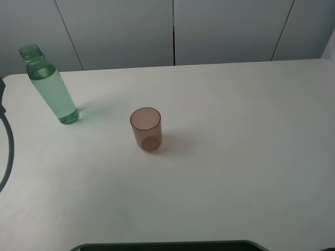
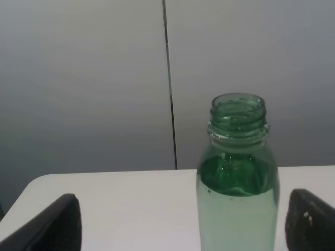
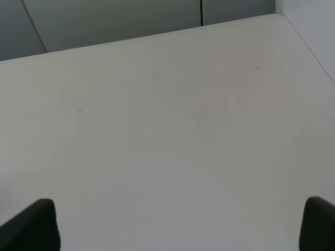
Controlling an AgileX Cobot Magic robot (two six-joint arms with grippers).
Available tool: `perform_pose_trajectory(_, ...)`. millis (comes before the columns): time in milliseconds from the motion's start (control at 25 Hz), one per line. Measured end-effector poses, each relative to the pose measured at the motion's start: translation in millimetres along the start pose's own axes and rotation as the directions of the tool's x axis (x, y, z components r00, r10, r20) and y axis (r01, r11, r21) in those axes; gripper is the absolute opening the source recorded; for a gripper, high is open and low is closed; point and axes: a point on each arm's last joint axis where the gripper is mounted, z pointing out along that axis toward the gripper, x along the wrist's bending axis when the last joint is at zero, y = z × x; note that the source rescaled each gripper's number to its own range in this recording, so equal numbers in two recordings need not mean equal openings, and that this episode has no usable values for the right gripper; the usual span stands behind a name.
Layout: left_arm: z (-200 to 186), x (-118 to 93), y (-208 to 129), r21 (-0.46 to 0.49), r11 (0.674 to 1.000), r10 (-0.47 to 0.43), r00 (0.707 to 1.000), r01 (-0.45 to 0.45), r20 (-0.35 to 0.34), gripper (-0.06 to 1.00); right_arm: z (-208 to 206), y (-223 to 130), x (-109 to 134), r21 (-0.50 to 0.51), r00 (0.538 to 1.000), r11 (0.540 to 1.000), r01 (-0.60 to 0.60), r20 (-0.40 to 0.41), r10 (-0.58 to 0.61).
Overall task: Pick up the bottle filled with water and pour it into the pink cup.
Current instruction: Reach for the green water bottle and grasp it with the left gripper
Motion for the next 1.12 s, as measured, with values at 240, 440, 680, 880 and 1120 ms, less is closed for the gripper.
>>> perform_pose_trajectory(240,29.3,-4.6,-22.4,0.099,0.995,0.020,0.999,-0.023,0.032,0.99,0.0,0.0,0.0,0.000,1.000,1.000,0.000,0.000,0.000)
perform_pose_trajectory(440,56.9,-12.1,-32.4,0.128,0.991,0.018,0.995,-0.030,0.097,0.99,0.0,0.0,0.0,0.000,1.000,1.000,0.000,0.000,0.000)
perform_pose_trajectory(680,78.6,-17.1,-38.1,0.130,0.991,0.021,0.990,-0.039,0.137,0.99,0.0,0.0,0.0,0.000,1.000,1.000,0.000,0.000,0.000)
perform_pose_trajectory(880,94.7,-19.6,-45.1,0.139,0.989,0.024,0.988,-0.046,0.155,0.99,0.0,0.0,0.0,0.000,1.000,1.000,0.000,0.000,0.000)
perform_pose_trajectory(1120,116.4,-23.9,-49.4,0.123,0.991,0.033,0.981,-0.057,0.189,0.99,0.0,0.0,0.0,0.000,1.000,1.000,0.000,0.000,0.000)
